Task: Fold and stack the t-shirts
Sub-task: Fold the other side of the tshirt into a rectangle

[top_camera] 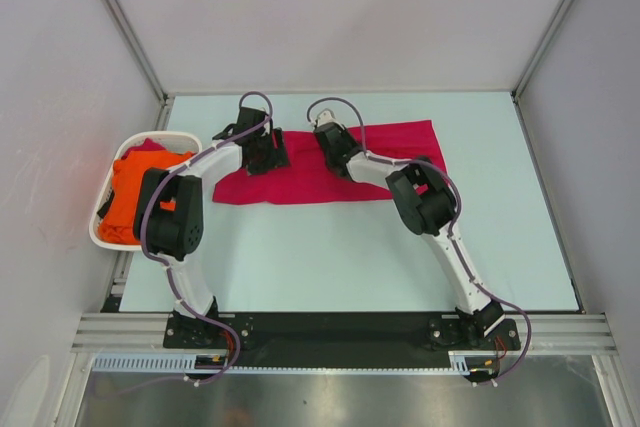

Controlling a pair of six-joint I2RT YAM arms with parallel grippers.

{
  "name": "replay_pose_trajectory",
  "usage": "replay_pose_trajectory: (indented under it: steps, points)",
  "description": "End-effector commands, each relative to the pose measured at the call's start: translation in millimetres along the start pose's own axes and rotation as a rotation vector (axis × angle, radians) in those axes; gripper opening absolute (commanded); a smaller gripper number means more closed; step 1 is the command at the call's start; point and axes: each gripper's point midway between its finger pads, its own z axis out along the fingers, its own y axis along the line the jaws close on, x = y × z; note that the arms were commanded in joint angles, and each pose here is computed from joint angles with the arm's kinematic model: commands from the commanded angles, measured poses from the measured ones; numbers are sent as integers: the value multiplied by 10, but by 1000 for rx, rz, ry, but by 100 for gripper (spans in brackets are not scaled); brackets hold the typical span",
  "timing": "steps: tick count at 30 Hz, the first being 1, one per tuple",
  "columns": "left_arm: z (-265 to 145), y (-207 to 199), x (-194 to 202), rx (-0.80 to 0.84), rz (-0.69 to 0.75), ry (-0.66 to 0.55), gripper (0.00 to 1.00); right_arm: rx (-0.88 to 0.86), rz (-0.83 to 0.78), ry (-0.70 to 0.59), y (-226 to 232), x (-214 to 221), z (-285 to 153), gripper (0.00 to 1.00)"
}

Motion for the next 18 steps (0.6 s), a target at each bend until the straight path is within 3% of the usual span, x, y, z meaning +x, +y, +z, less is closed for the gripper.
replay_pose_trajectory:
  steps: [1,8,18]
  points:
    - [-33,-16,-121,0,21,-31,75,5,79,-90,-189,-249,-222,6]
    - [12,-2,-86,-2,19,-20,74,-8,104,-147,-360,-438,-619,6]
    - [17,3,-95,-5,19,-23,74,-59,56,-111,-204,-356,-834,6]
